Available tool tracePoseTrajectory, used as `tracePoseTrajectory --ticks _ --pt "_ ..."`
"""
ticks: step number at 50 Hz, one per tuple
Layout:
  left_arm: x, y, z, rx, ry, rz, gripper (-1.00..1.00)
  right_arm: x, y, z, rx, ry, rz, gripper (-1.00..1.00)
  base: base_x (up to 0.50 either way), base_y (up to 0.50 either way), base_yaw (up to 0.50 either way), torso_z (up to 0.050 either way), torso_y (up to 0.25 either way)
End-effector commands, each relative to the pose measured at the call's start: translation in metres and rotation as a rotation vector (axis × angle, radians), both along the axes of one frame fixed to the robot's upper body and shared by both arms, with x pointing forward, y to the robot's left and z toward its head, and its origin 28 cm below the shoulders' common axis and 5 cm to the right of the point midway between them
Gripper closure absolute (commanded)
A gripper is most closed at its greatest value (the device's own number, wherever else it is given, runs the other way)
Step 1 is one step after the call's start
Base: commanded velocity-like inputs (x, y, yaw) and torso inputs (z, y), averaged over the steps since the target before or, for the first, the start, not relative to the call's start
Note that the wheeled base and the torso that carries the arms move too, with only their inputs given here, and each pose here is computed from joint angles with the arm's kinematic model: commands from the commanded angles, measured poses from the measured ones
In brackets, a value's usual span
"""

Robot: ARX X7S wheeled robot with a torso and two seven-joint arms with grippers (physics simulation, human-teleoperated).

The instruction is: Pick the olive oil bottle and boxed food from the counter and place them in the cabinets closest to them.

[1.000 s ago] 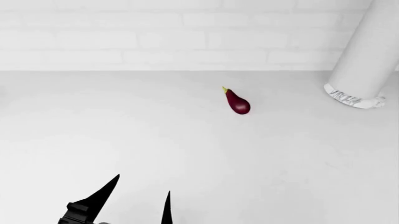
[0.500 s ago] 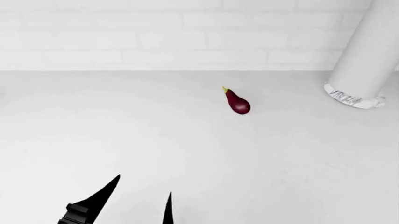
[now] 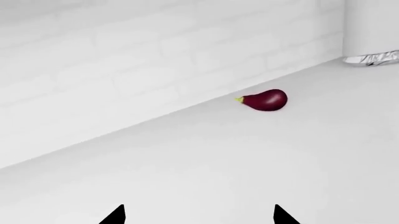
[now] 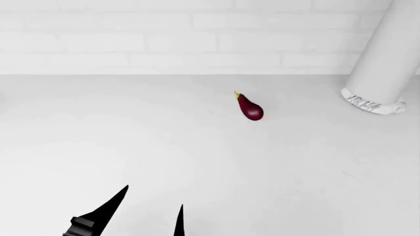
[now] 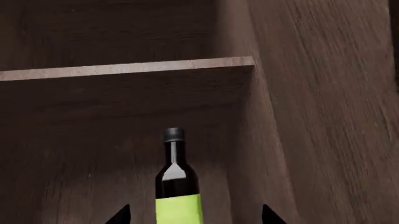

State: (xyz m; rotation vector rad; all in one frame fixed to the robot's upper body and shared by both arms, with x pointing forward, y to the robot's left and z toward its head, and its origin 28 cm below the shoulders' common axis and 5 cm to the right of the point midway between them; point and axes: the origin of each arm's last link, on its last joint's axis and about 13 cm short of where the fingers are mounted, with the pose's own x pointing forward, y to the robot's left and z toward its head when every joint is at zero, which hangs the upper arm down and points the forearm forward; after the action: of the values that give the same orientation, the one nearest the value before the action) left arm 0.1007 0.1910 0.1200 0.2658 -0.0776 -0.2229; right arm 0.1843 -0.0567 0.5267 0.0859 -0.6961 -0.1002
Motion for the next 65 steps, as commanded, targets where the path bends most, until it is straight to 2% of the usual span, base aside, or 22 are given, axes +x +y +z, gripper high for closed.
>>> tracePoseTrajectory --ticks 1,8,10,13,22,37,46,65 --pt "0.001 -0.001 0.000 -0.001 -0.002 -0.005 -1.00 -0.041 -0.007 -0.035 -0.047 0.095 0.021 -1.00 0.00 0.00 0.00 0.000 0.000" --pt "0.002 -0.001 0.005 -0.007 -0.017 -0.006 -1.00 -0.062 -0.008 -0.064 -0.083 0.148 0.091 -1.00 0.00 0.00 0.00 0.000 0.000" --pt "0.001 0.000 0.008 -0.007 -0.030 -0.007 -1.00 -0.075 -0.010 -0.101 -0.124 0.212 0.154 -1.00 0.00 0.00 0.00 0.000 0.000" --pt "0.000 0.000 0.010 -0.008 -0.036 -0.006 -1.00 -0.084 -0.011 -0.128 -0.145 0.252 0.190 -1.00 0.00 0.00 0.00 0.000 0.000" --pt "0.002 0.001 0.010 -0.010 -0.040 -0.004 -1.00 -0.092 -0.015 -0.156 -0.163 0.293 0.207 -1.00 0.00 0.00 0.00 0.000 0.000" --pt "0.003 0.000 0.011 0.000 -0.045 -0.006 -1.00 -0.083 -0.019 -0.187 -0.166 0.372 0.243 -1.00 0.00 0.00 0.00 0.000 0.000" --pt "0.005 0.000 0.011 0.007 -0.047 -0.007 -1.00 -0.067 -0.025 -0.224 -0.163 0.434 0.258 -1.00 0.00 0.00 0.00 0.000 0.000" --pt "0.006 -0.002 0.010 0.015 -0.041 -0.011 -1.00 -0.063 -0.031 -0.259 -0.188 0.479 0.267 -1.00 0.00 0.00 0.00 0.000 0.000"
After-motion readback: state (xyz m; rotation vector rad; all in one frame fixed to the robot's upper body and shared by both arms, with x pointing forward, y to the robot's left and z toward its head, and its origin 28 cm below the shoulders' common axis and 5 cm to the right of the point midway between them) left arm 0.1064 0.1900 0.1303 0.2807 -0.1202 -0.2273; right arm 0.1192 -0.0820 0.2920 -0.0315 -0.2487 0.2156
